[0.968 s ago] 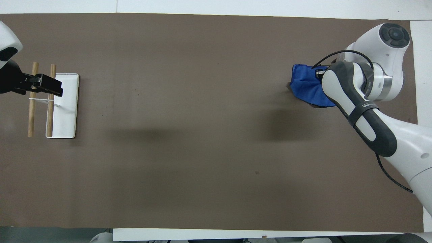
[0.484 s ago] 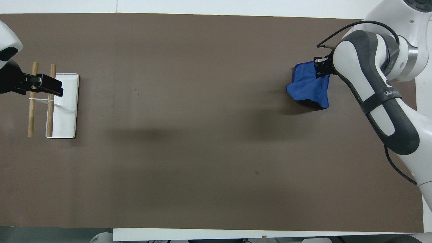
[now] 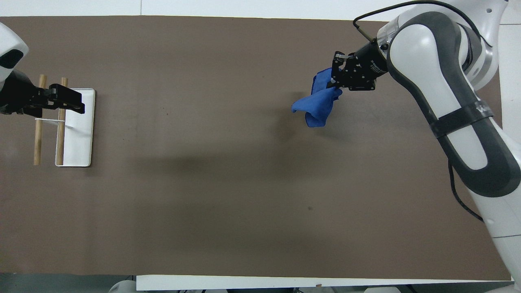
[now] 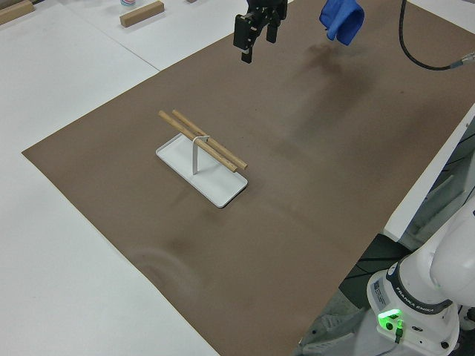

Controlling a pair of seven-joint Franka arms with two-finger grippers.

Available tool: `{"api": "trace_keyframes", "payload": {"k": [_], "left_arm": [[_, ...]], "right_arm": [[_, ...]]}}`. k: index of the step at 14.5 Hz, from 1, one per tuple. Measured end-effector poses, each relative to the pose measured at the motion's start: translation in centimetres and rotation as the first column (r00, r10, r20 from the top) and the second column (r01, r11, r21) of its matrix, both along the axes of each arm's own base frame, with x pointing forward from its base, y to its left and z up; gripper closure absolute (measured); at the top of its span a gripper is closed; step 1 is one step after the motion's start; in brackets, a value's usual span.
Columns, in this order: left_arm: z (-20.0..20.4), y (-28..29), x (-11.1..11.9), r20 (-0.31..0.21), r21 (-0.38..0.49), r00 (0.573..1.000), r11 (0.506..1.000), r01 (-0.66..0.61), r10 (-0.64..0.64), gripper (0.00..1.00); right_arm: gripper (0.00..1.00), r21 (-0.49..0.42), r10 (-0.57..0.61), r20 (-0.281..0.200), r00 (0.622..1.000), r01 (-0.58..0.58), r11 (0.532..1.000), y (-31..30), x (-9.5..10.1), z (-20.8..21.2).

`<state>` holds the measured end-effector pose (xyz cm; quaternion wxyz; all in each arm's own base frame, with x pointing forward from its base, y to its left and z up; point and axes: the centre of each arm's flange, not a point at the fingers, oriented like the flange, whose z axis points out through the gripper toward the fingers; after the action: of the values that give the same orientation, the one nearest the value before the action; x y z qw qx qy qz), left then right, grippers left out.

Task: Right arm passes towel to left arm to hang
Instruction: 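Lift the towel with the right gripper while the left gripper reaches toward it, then grasp the towel with the left gripper beside the right gripper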

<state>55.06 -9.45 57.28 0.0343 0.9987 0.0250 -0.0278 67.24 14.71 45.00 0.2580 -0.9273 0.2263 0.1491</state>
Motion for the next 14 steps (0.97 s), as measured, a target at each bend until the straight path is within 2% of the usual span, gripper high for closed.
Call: {"api": "trace_keyframes", "payload": {"k": [3,5,8,10,12,14], "left_arm": [[0.1,-2.7,-0.5,-0.040,-0.040,0.976,0.976,-0.214,0.213,0.01],[0.1,-5.0,-1.0,-0.083,-0.057,0.925,0.925,-0.376,0.371,0.01],[0.1,-7.0,-1.2,-0.173,-0.100,0.800,0.798,-0.595,0.575,0.01],[-0.7,-7.6,-0.8,-0.226,-0.128,0.693,0.685,-0.717,0.684,0.01],[-1.1,-9.4,-0.8,-0.251,-0.145,0.599,0.583,-0.800,0.760,0.01],[-1.1,-12.0,-0.9,-0.262,-0.166,0.535,0.508,-0.845,0.804,0.01]], "right_arm": [[0.95,0.151,-0.144,-0.085,0.986,0.156,0.976,3.1,-0.3,2.7],[0.95,0.230,-0.224,-0.143,0.964,0.252,0.940,5.3,-0.4,4.0],[0.95,0.301,-0.292,-0.234,0.927,0.355,0.885,8.7,-0.8,4.5],[0.95,0.333,-0.342,-0.281,0.897,0.426,0.841,10.9,-1.5,4.0],[0.95,0.367,-0.379,-0.321,0.868,0.483,0.795,12.4,-2.5,3.6],[0.95,0.393,-0.395,-0.377,0.837,0.531,0.751,13.2,-3.5,3.4]]}}
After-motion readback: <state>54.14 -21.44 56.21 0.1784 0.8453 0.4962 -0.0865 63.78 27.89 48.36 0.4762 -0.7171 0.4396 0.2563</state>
